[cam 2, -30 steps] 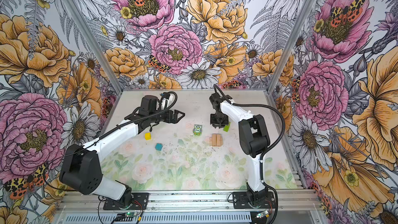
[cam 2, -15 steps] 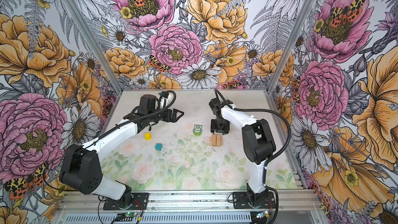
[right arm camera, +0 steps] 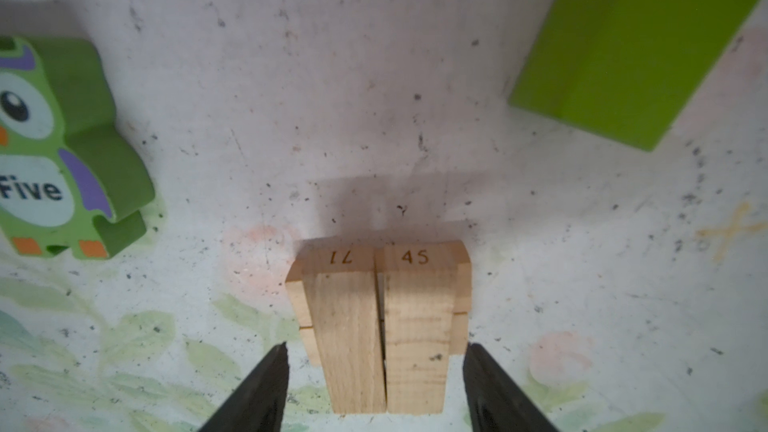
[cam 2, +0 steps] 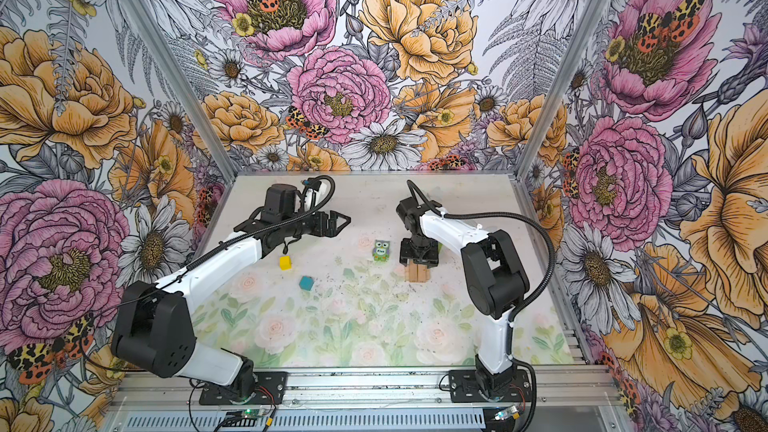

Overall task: Build the wood block tower
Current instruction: 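Open the right gripper and lower it around the bars marked 71 and 45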

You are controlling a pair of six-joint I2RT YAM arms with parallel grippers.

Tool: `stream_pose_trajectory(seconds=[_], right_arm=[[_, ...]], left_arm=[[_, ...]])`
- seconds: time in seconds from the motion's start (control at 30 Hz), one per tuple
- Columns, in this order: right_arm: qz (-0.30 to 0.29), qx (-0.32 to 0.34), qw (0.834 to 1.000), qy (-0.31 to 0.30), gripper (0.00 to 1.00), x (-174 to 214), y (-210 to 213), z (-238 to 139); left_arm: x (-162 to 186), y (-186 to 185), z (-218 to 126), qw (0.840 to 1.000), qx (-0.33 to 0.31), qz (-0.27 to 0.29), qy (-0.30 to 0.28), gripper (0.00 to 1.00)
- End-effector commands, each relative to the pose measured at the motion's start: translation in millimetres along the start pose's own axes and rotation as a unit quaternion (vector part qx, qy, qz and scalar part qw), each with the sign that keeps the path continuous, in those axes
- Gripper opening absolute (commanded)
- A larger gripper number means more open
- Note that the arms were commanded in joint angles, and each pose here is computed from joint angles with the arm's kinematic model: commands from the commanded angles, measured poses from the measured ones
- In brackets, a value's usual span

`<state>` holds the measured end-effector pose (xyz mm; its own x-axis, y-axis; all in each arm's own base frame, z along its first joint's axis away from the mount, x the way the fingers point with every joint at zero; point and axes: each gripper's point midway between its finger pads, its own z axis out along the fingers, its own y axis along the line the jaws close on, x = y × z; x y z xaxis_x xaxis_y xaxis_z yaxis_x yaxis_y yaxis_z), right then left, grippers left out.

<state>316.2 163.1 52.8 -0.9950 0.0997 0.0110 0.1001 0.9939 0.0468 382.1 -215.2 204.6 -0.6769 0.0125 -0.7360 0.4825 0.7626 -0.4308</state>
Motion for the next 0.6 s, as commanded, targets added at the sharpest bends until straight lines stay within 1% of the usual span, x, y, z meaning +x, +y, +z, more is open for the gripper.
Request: stream_pose_trajectory(seconds=[0.0, 0.2, 0.57], right_arm=[[0.005, 0.004, 1.0, -0.015, 0.69, -4.5, -1.9, 0.3], [-0.001, 0.004, 1.0, -0.013, 0.68, -6.3, -0.4, 4.6], [-0.008, 0.004, 1.0, -0.006, 0.64, -8.3, 1.1, 10.5]], left_arm=[[-3.6, -6.4, -10.8, 1.0, 0.01, 0.009, -0.011, 0.99], [-0.7, -9.1, -12.7, 1.0, 0.014, 0.009, -0.01, 0.99], [5.4, -26.6, -20.3, 0.999, 0.05, 0.016, -0.012, 0.99]])
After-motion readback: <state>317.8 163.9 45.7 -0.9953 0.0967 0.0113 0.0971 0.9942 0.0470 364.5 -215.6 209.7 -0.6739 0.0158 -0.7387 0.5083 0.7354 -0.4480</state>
